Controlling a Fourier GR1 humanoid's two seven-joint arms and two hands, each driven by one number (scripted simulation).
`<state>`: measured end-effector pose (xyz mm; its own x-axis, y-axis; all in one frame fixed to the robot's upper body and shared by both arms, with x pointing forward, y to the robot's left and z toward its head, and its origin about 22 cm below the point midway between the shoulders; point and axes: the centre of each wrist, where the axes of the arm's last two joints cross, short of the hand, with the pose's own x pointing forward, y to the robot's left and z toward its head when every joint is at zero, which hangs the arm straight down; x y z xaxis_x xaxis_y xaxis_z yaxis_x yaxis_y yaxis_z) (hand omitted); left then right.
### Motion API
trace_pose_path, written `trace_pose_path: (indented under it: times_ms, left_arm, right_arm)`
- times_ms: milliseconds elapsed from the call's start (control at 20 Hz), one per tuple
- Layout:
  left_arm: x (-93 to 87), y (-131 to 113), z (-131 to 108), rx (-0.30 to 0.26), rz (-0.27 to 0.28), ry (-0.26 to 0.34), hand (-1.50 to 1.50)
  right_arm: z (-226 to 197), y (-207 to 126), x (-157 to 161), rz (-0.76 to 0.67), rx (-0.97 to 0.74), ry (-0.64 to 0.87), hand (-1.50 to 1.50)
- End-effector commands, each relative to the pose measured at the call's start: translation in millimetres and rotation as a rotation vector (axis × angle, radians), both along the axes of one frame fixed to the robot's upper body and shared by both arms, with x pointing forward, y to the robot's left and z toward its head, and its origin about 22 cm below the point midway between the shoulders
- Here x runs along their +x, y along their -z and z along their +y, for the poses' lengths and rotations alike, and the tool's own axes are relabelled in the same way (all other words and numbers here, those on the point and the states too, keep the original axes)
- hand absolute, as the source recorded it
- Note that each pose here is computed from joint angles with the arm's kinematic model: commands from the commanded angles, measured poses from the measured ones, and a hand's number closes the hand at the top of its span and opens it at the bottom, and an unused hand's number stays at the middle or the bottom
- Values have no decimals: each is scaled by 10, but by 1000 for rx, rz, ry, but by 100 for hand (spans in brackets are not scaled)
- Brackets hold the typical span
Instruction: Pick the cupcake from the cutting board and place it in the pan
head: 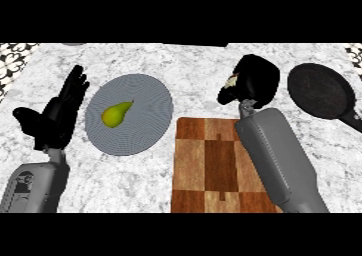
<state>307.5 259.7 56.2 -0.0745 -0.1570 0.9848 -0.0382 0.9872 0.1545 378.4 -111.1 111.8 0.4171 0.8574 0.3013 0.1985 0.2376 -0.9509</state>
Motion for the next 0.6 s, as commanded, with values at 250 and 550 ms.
trace_pose_path:
  times_ms: [250,550]
  left_arm:
    - [9,11,31,-1,15,-39,0]
    - [-29,16,-6,-3,10,-26,0]
  right_arm:
    - [-131,-227,445,-287,132,210,150]
    - [-813,-253,585,-423,262,280,150]
